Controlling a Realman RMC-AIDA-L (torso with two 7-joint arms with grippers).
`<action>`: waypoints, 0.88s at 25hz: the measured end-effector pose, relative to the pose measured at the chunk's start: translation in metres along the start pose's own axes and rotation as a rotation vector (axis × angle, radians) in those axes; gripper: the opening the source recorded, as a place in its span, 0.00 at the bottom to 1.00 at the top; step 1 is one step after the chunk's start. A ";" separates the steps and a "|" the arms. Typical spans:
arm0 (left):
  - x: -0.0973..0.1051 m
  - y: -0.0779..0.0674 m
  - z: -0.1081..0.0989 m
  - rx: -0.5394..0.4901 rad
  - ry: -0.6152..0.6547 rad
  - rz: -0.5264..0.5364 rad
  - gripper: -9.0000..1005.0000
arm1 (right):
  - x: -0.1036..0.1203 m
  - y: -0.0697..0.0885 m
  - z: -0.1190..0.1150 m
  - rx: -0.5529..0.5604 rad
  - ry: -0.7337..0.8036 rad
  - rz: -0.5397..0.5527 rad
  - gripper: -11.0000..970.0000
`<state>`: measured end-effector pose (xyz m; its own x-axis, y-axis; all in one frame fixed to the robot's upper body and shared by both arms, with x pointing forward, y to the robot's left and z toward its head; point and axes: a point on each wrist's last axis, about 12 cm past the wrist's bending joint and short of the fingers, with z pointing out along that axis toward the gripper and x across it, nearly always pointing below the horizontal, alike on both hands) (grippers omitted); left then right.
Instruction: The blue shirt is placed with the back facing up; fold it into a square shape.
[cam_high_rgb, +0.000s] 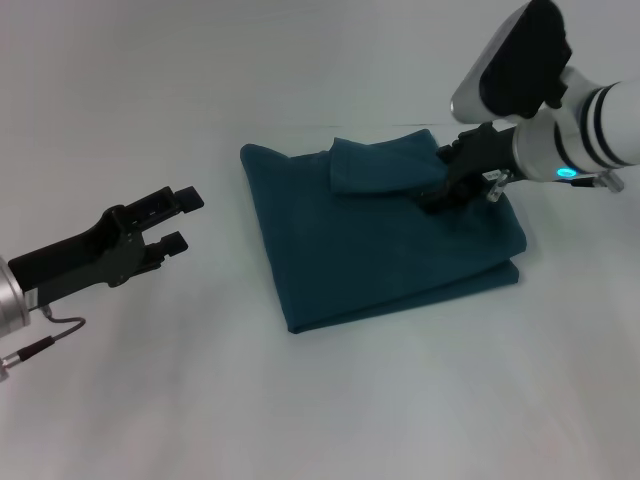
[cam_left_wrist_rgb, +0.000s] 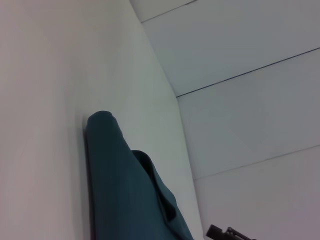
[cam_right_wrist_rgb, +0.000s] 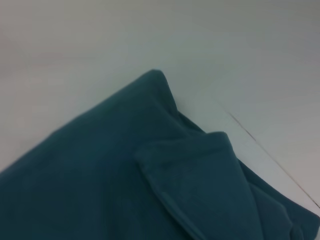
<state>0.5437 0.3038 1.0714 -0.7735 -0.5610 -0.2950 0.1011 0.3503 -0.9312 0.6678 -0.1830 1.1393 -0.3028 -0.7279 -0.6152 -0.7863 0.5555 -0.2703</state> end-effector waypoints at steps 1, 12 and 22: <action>0.000 0.000 0.000 0.001 0.000 -0.001 0.90 | 0.000 0.001 0.003 0.008 0.005 -0.010 0.68; 0.000 -0.002 0.006 0.017 -0.022 -0.017 0.90 | 0.002 -0.003 0.029 0.276 -0.058 0.068 0.67; -0.004 -0.007 0.012 0.026 -0.021 -0.009 0.90 | 0.014 -0.038 0.002 0.329 -0.141 0.441 0.67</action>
<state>0.5539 0.2950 1.0762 -0.7613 -0.5796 -0.2908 0.1108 0.3256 -0.9390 0.6942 -0.2131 1.1398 -0.4716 -0.3504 -0.8092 -0.3857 0.9072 -0.1681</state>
